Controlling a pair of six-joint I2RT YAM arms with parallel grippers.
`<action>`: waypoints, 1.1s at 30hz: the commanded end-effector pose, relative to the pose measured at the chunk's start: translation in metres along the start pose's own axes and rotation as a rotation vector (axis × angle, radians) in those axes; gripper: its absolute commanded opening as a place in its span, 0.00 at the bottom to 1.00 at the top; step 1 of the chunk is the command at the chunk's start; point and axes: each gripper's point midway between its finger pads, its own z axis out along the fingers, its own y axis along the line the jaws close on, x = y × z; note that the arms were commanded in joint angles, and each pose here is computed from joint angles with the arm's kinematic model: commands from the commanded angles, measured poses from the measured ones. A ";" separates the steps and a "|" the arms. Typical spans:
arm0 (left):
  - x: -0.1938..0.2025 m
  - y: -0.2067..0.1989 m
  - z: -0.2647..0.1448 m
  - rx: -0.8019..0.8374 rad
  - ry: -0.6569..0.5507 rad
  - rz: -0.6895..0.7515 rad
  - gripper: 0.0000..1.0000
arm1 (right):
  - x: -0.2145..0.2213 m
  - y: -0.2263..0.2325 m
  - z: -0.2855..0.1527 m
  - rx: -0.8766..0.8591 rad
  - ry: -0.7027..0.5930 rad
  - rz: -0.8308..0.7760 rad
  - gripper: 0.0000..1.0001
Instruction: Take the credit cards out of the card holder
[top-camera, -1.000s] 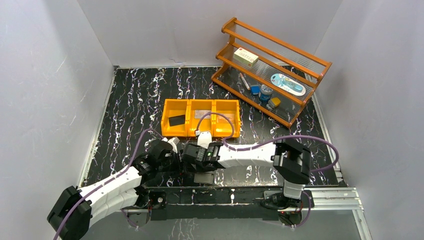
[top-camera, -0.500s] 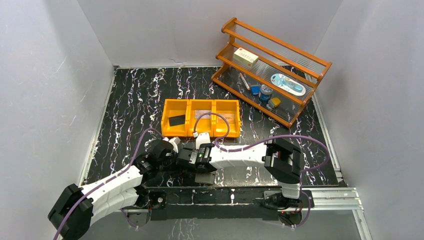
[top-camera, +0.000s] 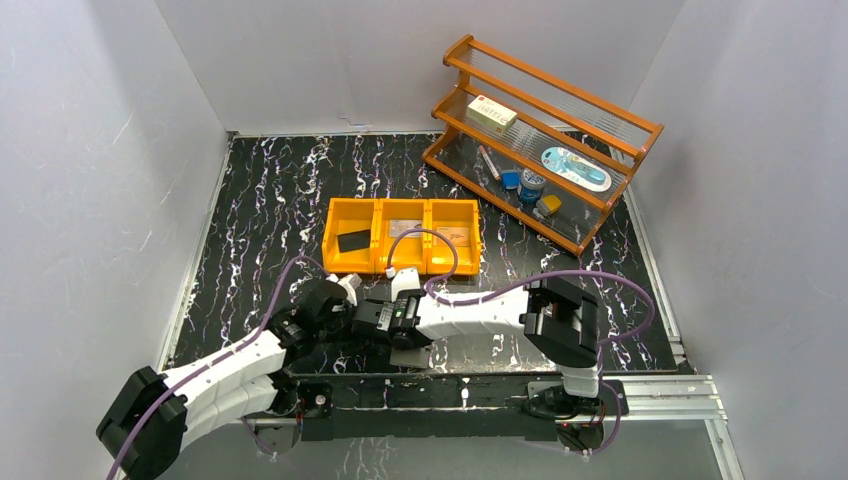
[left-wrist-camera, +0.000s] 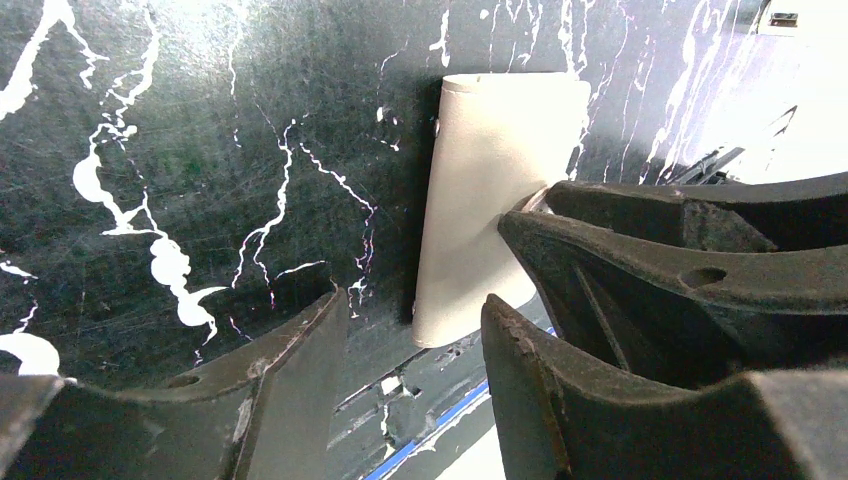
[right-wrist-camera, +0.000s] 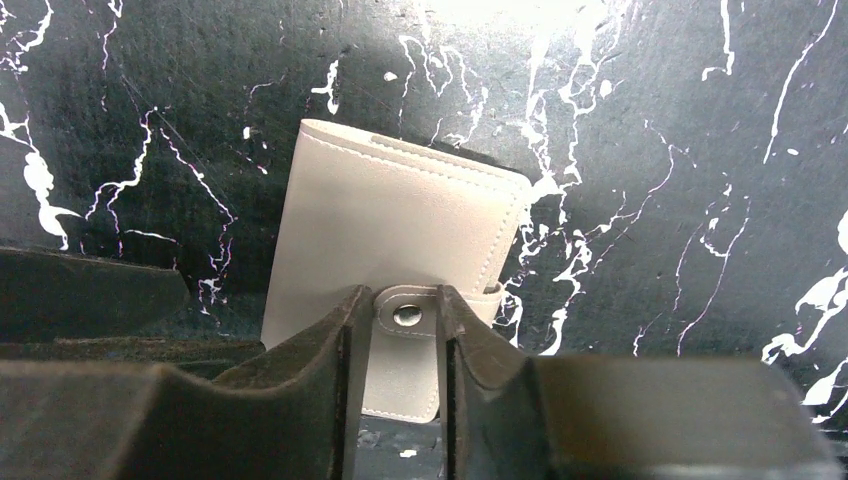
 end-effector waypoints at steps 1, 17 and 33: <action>0.011 0.018 0.000 -0.071 0.051 0.008 0.51 | 0.013 -0.014 0.004 0.056 0.017 -0.002 0.32; 0.015 0.021 0.001 -0.083 0.069 0.014 0.51 | -0.015 0.016 -0.022 -0.249 -0.080 0.107 0.05; 0.006 0.014 -0.003 -0.080 0.042 0.038 0.54 | -0.009 -0.043 -0.011 -0.413 -0.020 0.358 0.16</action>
